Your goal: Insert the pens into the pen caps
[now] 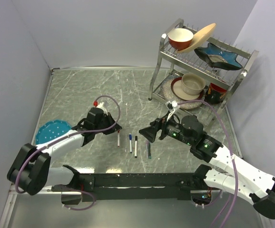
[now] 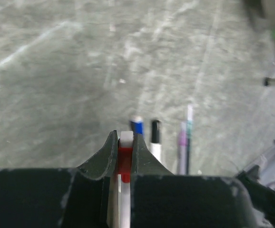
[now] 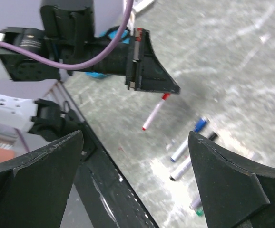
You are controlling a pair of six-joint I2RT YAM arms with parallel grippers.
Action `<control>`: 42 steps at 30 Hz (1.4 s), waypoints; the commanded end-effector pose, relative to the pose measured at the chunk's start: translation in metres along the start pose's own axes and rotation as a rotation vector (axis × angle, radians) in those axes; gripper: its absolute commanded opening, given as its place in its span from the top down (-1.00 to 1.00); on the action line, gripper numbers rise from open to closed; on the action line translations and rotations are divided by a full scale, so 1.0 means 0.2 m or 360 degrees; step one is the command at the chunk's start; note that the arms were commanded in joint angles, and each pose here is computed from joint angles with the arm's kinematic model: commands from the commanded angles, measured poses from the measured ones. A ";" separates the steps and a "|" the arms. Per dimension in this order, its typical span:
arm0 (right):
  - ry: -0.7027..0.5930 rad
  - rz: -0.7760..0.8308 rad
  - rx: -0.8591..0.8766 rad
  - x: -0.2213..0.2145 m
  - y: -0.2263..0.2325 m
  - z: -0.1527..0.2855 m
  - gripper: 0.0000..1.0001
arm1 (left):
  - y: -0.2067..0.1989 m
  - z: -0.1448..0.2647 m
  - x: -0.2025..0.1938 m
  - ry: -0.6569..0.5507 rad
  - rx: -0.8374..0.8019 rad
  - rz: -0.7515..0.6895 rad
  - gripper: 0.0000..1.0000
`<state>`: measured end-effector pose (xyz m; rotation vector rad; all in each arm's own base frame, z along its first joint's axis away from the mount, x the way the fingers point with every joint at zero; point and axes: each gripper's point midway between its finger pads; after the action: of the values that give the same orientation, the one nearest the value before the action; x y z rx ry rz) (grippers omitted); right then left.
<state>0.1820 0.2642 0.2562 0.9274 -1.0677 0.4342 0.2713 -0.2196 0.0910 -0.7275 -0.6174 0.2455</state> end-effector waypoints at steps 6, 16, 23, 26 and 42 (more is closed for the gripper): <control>-0.0031 -0.0068 -0.0200 0.04 -0.08 0.03 -0.98 | 0.20 -0.16 -0.05 0.0018 0.0283 -0.0016 0.81; -0.0048 -0.0066 -0.0202 0.09 -0.05 0.09 -0.98 | 0.15 -0.10 0.00 -0.0018 0.0305 -0.0026 0.00; -0.0131 0.0004 -0.0242 0.16 -0.06 0.18 -1.00 | -0.19 0.21 0.19 -0.0226 -0.0035 -0.0199 -0.79; -0.0216 0.0023 -0.0302 0.23 -0.07 0.24 -1.00 | -0.40 0.45 0.24 -0.0366 -0.0331 -0.0302 -0.99; -0.0341 -0.0123 -0.0543 0.32 -0.17 0.33 -1.00 | -0.62 1.04 0.16 -0.0694 -0.0962 -0.0478 -0.99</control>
<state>0.1922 0.1891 0.3034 0.7382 -1.2251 0.1332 0.1791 -0.1826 0.3058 -1.1376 -1.2181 -0.0298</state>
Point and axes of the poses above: each gripper's point midway between its finger pads, its own z axis back along the fingers, its own y axis along the line the jaws close on, x = y × z, and after that the axes turned 5 degrees about z, right-handed
